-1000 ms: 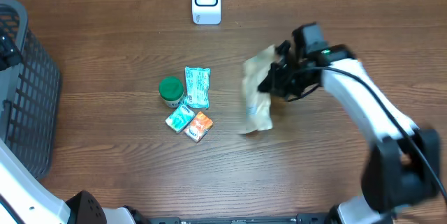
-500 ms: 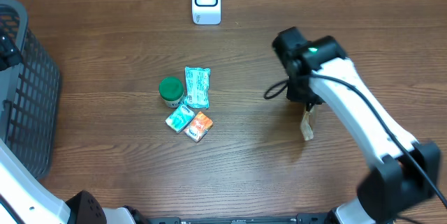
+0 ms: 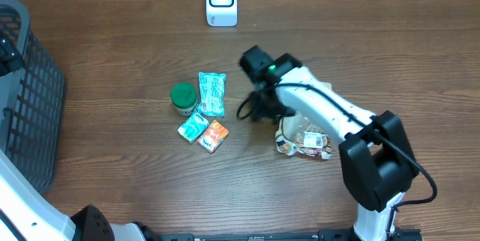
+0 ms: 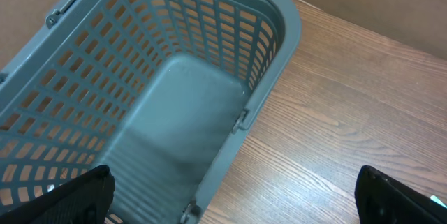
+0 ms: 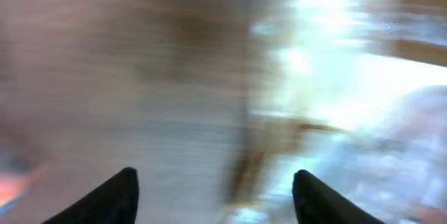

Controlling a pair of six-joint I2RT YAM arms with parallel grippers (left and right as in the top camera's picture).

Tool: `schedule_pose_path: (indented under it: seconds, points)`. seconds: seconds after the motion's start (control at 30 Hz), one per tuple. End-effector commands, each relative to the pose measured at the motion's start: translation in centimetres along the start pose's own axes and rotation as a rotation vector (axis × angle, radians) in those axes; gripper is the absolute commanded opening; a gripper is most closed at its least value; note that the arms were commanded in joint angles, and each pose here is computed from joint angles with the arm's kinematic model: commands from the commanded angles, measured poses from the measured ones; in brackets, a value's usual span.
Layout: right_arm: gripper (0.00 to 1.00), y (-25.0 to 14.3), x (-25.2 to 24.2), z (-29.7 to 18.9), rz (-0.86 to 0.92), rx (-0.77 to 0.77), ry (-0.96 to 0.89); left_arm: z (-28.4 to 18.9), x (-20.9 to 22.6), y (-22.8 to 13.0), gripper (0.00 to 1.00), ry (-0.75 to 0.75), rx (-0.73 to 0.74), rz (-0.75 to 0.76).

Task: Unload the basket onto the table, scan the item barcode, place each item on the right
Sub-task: 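Lift and flip the clear bag over with the right gripper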

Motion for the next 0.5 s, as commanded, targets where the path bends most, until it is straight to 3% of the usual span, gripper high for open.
schedule_pose_path:
  seconds: [0.0,0.3,0.47]
  points:
    - [0.68,0.0,3.2,-1.3,-0.109,0.015,0.290,-0.1,-0.1,0.0,0.99,-0.008,-0.002,-0.017]
    - [0.62,0.7,-5.1,-6.2,0.070,0.007,0.394,-0.1,-0.1,0.0,0.99,-0.008,-0.002,-0.017]
    - [0.75,-0.9,-12.2,-6.9,0.223,0.024,0.392,-0.1,-0.1,0.0,1.00,-0.008,-0.002,-0.017]
Point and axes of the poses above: each gripper's point midway between its finger pads, its own z axis out along the fingers, its own x axis along the line the jaws close on, y = z × x, the point moved 5 cm from there along -z, back along the fingers, and after that the axes turned 12 degrees about -z, right-handed, at the moved point
